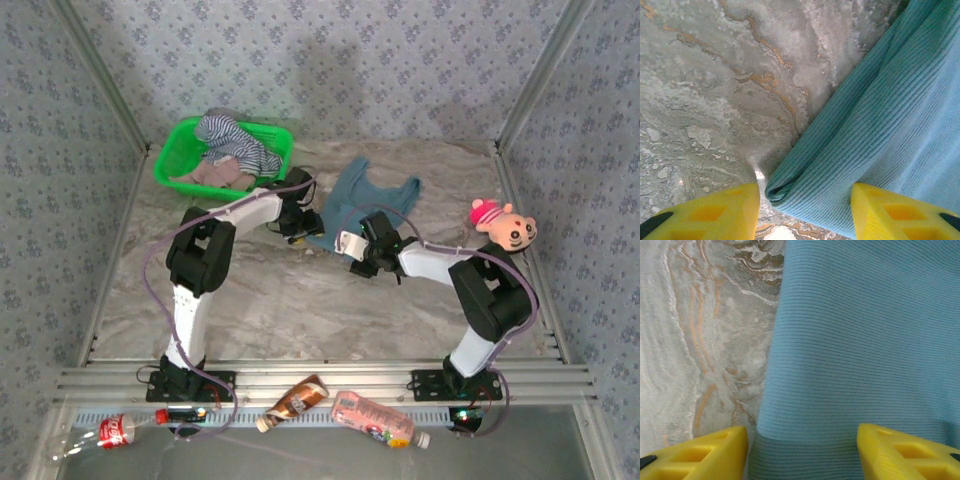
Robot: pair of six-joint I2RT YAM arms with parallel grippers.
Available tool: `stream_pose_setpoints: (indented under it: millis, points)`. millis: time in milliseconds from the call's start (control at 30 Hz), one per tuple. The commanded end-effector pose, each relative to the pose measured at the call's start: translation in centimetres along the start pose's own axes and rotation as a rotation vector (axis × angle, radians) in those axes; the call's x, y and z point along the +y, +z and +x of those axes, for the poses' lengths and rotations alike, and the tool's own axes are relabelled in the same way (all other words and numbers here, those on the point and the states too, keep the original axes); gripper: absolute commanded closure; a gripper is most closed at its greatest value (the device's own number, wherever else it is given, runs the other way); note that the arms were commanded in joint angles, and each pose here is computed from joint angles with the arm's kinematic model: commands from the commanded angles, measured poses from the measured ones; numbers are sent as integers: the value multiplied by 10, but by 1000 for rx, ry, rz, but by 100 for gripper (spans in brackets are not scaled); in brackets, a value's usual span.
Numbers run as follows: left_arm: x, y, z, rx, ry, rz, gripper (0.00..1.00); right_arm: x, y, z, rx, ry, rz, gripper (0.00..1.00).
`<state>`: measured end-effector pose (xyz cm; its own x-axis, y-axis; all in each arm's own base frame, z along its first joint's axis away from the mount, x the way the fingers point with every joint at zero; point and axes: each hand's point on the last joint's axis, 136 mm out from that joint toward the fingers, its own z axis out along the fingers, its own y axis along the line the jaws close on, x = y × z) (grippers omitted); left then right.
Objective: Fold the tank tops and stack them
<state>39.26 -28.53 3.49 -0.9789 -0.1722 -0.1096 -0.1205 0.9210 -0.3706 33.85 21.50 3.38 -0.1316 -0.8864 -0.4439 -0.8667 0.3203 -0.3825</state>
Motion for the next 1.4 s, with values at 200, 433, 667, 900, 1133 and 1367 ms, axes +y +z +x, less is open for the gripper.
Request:
stream_pose_setpoints:
  millis: [200, 433, 667, 900, 1133, 1367]
  points:
    - [2, 14, 2, 21, -17, 0, 65, 4, 13, 13, 67, -92, -19, 58]
    - [-1, 1, -3, 16, 11, -10, 88, 9, 13, 14, 89, -107, -25, 80]
    - [9, -24, 6, 48, 54, -57, 100, 19, -3, 0, 57, -73, -59, 94]
    - [25, -53, 23, 87, 73, -83, 100, 56, -28, -20, 26, -41, -161, 99]
    - [53, -91, 71, 195, 83, -136, 100, 109, -74, -64, -82, 64, -345, 100]
    - [79, -144, 105, 218, 62, -204, 100, 154, -111, -111, -169, 127, -510, 100]
